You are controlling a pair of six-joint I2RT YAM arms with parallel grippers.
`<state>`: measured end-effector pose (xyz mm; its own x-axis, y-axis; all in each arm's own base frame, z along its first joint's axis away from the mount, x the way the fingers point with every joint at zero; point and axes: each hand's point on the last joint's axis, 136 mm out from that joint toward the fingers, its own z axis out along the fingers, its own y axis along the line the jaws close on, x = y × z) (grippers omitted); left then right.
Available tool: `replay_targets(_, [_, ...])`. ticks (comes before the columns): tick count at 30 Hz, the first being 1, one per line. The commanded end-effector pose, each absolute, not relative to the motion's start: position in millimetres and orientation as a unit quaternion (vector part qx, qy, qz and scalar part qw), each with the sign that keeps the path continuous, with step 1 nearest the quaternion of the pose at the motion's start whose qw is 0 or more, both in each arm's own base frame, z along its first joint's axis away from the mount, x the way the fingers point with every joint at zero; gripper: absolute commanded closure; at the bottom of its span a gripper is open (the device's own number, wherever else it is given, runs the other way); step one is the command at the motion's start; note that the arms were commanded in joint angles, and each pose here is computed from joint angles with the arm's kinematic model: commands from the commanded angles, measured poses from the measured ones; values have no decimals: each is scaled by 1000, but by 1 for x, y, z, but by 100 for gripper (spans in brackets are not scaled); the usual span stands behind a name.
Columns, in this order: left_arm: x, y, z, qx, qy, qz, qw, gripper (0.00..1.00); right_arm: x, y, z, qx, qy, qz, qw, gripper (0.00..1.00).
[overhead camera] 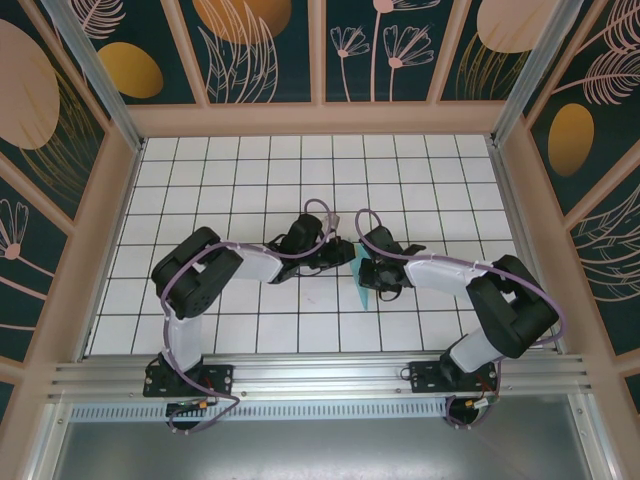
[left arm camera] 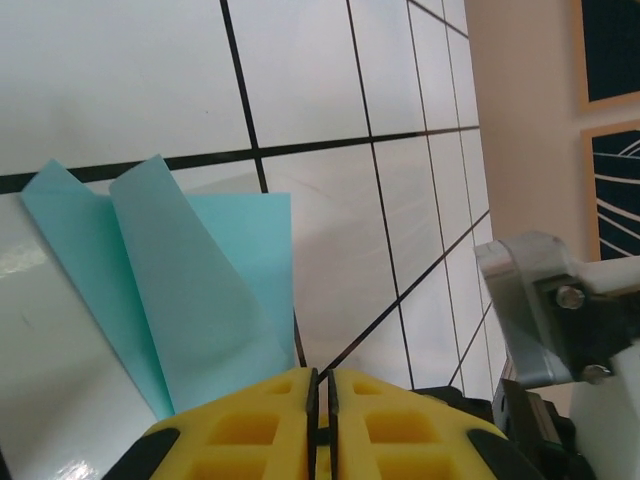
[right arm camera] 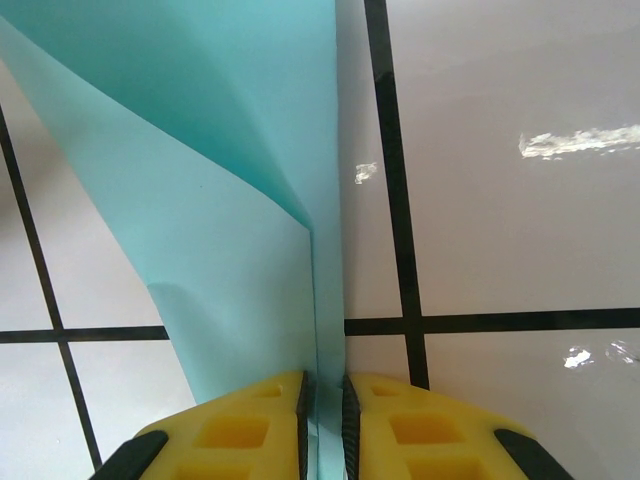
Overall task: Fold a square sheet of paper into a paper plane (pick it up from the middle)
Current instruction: Fold the wing for the fifth time at the center of the table.
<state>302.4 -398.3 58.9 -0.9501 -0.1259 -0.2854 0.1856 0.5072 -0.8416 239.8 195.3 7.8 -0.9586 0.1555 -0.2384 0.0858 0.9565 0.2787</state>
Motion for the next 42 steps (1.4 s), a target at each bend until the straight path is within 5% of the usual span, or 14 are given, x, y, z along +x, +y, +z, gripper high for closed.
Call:
replay_targets(1, [300, -405, 49, 35, 857, -496, 137, 85, 222, 201, -35, 49, 987, 131, 85, 81])
replay_targets(21, [319, -400, 0, 43, 899, -412, 144, 85, 219, 196, -39, 43, 989, 115, 81, 84])
replay_targets(38, [313, -389, -22, 50, 922, -365, 118, 88, 252, 203, 70, 72, 950, 214, 214, 70])
replay_targets(42, [312, -390, -23, 55, 922, -364, 116, 88, 245, 234, 84, 33, 931, 305, 198, 79])
